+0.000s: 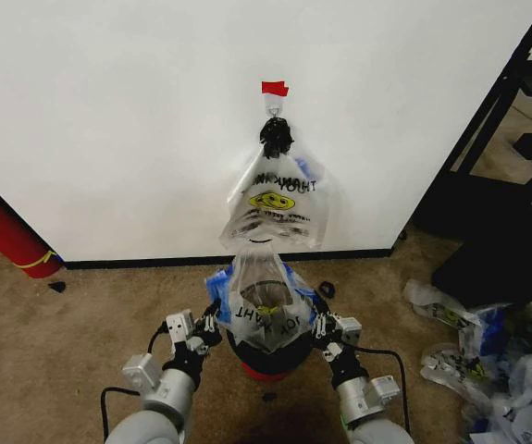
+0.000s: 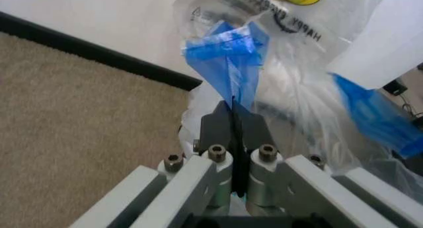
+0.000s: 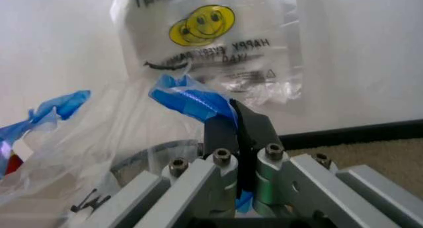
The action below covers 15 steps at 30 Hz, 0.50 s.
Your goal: Pick up the garbage bag from the wall and place it over the trash bin.
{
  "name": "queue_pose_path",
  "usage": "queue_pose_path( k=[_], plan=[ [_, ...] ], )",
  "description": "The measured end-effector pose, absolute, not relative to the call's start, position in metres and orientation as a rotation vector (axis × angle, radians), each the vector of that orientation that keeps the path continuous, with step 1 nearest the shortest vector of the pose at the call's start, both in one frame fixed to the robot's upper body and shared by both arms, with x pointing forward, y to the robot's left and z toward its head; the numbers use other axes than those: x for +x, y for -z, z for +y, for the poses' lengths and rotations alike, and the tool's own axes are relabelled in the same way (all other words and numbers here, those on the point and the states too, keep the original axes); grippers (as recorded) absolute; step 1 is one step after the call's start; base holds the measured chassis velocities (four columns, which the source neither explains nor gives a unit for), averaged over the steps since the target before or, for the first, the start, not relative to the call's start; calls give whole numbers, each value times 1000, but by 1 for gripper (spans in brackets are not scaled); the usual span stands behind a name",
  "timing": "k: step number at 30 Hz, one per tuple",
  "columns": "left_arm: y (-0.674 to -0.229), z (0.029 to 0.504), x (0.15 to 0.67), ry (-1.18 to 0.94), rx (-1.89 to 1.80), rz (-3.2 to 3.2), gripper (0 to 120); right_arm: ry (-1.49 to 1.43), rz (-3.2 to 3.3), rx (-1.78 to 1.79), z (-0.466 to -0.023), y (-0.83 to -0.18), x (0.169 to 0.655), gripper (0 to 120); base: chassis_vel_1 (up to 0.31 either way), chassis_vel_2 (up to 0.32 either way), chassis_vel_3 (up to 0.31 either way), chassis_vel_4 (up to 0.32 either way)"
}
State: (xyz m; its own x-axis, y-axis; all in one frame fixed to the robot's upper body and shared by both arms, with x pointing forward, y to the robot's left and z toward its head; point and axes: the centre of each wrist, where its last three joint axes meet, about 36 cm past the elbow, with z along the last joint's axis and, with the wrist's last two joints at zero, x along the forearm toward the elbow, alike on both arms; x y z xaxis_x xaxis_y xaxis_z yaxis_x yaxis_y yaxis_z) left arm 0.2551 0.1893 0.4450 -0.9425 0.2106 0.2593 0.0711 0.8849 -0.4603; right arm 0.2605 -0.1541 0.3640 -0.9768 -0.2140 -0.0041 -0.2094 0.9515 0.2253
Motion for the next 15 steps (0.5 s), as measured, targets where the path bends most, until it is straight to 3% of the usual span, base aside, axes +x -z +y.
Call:
queue_pose_path(
  k=[15],
  plan=[
    [-446, 192, 243, -585, -157, -2657, 0, 299, -3029, 267, -150, -353, 234, 0, 0, 0, 0, 0]
  ],
)
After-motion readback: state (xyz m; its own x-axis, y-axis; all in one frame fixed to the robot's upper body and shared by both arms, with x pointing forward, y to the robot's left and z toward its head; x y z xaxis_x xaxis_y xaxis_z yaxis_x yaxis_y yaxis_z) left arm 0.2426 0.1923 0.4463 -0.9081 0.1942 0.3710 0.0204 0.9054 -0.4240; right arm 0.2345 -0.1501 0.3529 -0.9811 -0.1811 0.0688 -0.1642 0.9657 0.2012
